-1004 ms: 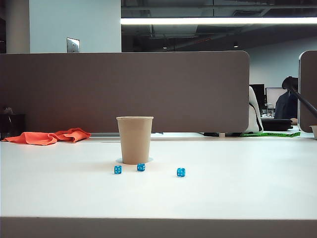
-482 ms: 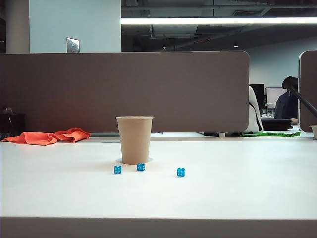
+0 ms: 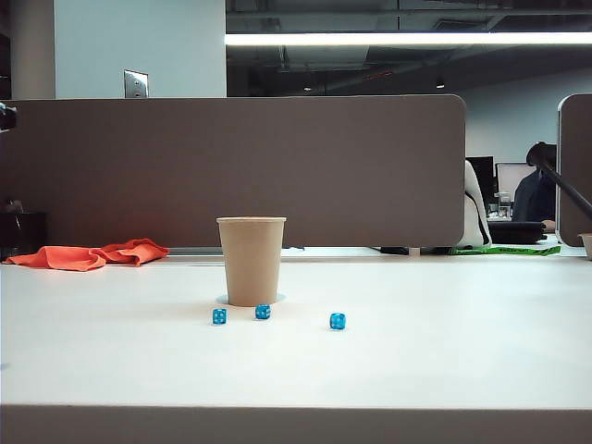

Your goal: Pick up the dice with a different color and drop it into the paper cup.

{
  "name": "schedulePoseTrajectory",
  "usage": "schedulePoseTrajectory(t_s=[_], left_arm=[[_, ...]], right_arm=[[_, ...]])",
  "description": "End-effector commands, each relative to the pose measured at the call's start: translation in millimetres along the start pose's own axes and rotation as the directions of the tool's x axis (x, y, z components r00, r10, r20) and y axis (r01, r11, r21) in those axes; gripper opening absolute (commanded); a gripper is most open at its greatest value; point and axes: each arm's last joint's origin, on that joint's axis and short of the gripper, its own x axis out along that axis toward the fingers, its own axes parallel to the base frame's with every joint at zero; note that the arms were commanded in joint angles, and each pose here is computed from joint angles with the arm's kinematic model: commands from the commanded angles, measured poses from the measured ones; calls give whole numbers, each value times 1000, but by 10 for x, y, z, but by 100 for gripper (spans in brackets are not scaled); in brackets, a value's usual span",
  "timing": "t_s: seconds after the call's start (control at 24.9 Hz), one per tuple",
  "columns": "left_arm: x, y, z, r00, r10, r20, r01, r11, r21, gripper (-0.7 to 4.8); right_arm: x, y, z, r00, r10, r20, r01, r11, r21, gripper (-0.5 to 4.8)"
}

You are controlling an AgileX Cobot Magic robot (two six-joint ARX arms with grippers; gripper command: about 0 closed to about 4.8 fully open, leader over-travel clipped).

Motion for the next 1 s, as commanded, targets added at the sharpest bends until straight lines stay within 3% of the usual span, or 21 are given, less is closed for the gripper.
schedulePoseTrajectory(t_s=[0.04, 0.2, 0.52, 0.92, 1.0], left_arm=[[-5, 30, -67, 990, 112, -81, -110, 993, 32, -6], [-12, 51, -103, 974, 192, -120, -183, 980, 82, -6], [-12, 61, -76, 974, 205, -92, -194, 975, 112, -6], [-85, 253, -28, 951, 308, -40, -305, 950, 61, -6], [-129, 330, -7, 929, 370, -19, -369, 929, 30, -6]], right_arm=[[1, 3, 7, 1000, 12, 11, -12, 1000, -4, -5], [1, 7, 6, 1000, 23, 9, -23, 1000, -3, -5], [-1, 36, 5, 992, 125, 6, -125, 992, -4, -5], [-2, 37, 5, 992, 128, 5, -128, 992, -4, -5], [-2, 37, 5, 992, 128, 5, -128, 992, -4, -5]])
